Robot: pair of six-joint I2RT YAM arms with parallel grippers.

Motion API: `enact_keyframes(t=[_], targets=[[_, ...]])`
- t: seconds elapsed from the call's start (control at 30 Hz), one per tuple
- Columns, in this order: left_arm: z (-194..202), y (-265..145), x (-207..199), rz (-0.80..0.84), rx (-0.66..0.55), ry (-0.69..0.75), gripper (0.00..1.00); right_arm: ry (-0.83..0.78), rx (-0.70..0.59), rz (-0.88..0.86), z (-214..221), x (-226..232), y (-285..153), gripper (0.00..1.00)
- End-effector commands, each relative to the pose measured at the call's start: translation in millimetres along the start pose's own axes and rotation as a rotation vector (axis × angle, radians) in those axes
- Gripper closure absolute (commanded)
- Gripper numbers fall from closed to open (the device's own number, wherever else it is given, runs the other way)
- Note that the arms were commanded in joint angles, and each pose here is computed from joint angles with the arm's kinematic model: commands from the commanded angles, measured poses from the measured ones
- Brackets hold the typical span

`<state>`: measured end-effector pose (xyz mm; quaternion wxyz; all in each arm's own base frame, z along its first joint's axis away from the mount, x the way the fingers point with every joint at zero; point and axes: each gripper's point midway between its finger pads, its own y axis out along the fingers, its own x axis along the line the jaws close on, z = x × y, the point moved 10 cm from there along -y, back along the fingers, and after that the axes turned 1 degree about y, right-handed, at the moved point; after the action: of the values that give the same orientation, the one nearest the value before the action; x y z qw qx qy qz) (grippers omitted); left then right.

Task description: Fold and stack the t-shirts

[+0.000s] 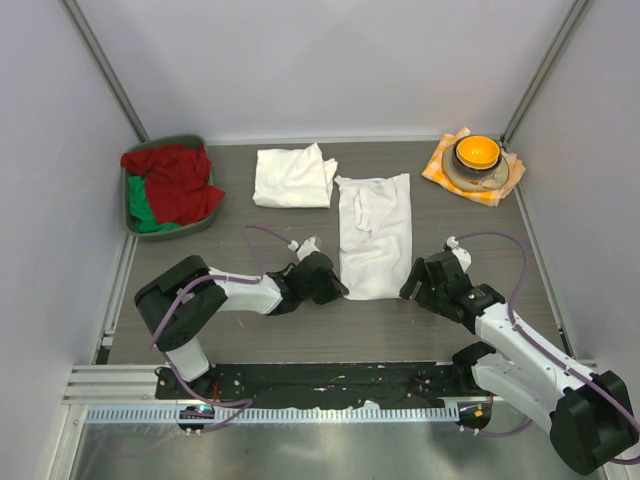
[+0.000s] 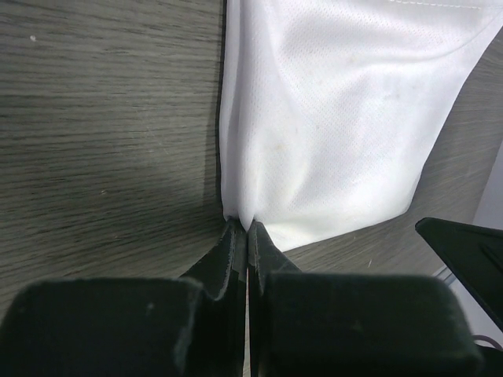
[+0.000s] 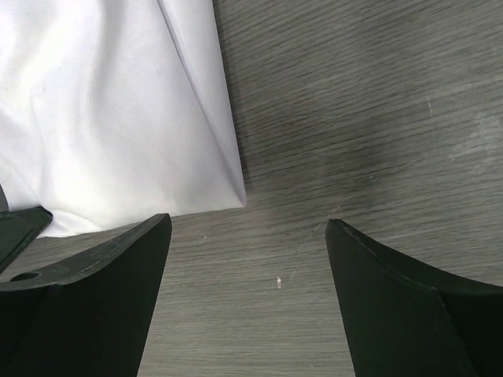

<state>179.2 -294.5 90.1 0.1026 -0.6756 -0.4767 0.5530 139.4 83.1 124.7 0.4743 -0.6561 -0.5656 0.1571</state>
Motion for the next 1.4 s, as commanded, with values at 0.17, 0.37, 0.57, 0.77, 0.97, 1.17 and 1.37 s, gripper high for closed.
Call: enact_keyframes(t=[0.17, 0.37, 0.57, 0.77, 0.97, 1.17, 1.37], targets=[[0, 3, 24, -0.109, 0.018, 0.033, 1.0, 0.044, -0.049, -0.065, -4, 9, 10, 0.2], [-1, 4, 27, -0.113, 0.024, 0.028, 1.0, 0.053, -0.046, -0.082, -2, 11, 18, 0.21], [-1, 4, 27, -0.107, 0.025, 0.025, 1.0, 0.061, -0.041, -0.095, 0, 14, 27, 0.27], [0, 3, 28, -0.101, 0.027, 0.019, 1.0, 0.064, -0.013, -0.091, 4, 14, 36, 0.47], [1, 1, 32, -0.092, 0.033, 0.005, 1.0, 0.069, 0.007, -0.08, 10, 9, 40, 0.69], [7, -7, 36, -0.079, 0.063, 0.006, 1.0, 0.061, 0.018, -0.045, 15, 3, 42, 0.99], [31, -33, 48, -0.077, 0.083, 0.031, 1.0, 0.026, 0.063, -0.052, 25, -2, 27, 0.99]])
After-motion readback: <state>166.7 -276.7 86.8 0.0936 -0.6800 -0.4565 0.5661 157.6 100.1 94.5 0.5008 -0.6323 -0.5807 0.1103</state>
